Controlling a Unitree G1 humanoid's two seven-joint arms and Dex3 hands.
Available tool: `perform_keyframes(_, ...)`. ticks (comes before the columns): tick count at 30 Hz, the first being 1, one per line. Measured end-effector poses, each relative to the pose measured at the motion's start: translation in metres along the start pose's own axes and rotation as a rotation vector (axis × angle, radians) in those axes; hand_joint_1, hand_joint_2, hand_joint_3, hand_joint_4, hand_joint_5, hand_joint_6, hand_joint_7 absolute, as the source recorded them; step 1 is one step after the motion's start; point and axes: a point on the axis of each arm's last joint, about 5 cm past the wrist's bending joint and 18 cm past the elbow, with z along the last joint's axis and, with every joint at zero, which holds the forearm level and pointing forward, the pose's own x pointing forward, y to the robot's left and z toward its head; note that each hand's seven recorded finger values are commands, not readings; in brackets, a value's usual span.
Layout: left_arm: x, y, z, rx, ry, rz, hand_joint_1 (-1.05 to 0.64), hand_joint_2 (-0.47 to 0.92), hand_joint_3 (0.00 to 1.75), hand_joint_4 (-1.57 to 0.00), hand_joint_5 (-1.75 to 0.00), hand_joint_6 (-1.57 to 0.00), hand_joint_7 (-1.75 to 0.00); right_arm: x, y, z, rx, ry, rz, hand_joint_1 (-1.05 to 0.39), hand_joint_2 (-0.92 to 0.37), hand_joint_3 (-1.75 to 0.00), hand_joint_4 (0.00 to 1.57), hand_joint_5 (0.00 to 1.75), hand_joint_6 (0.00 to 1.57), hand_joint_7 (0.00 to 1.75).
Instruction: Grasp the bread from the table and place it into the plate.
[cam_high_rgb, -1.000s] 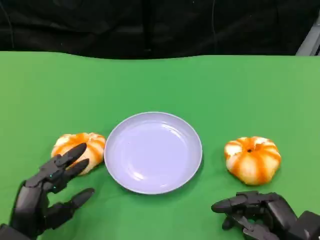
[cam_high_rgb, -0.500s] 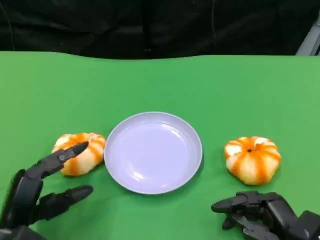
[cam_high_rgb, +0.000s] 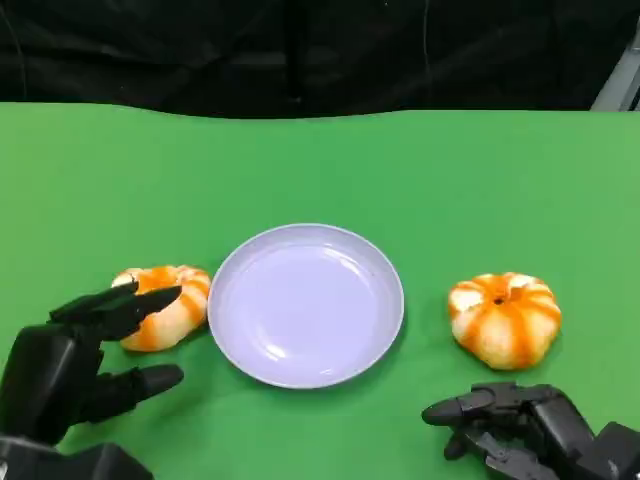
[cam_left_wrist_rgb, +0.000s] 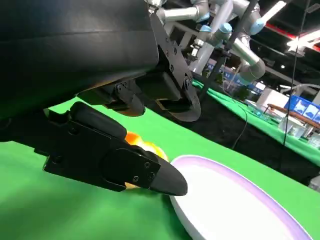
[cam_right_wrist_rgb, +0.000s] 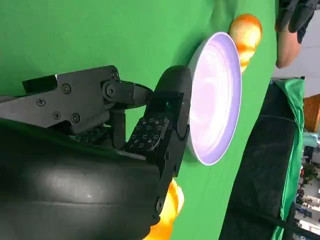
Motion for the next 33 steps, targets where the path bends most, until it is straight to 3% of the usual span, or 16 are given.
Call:
perform_keyframes(7, 0.01, -0.002, 0.0, 0.027, 0.013, -0.033, -0.72, 0.83, 0.0, -0.56, 0.0, -0.66, 0.0, 0.0, 0.0, 0.0, 0.002, 0.003, -0.001, -0.07, -0.92, -0.39, 0.82, 1.16, 1.19, 0.14)
perform_keyframes(16, 0.025, -0.003, 0.0, 0.043, 0.024, -0.067, -0.75, 0.83, 0.01, -0.51, 0.0, -0.6, 0.0, 0.0, 0.0002, 0.0, 0.002, 0.002, -0.002, -0.07, -0.92, -0.38, 0.83, 1.16, 1.19, 0.14)
perform_keyframes(33, 0.031, -0.002, -0.007, 0.096, 0.147, -0.186, -0.78, 0.86, 0.0, -0.49, 0.0, -0.55, 0.0, 0.0, 0.0, 0.0, 0.004, 0.002, -0.003, -0.07, -0.92, -0.38, 0.82, 1.16, 1.19, 0.14)
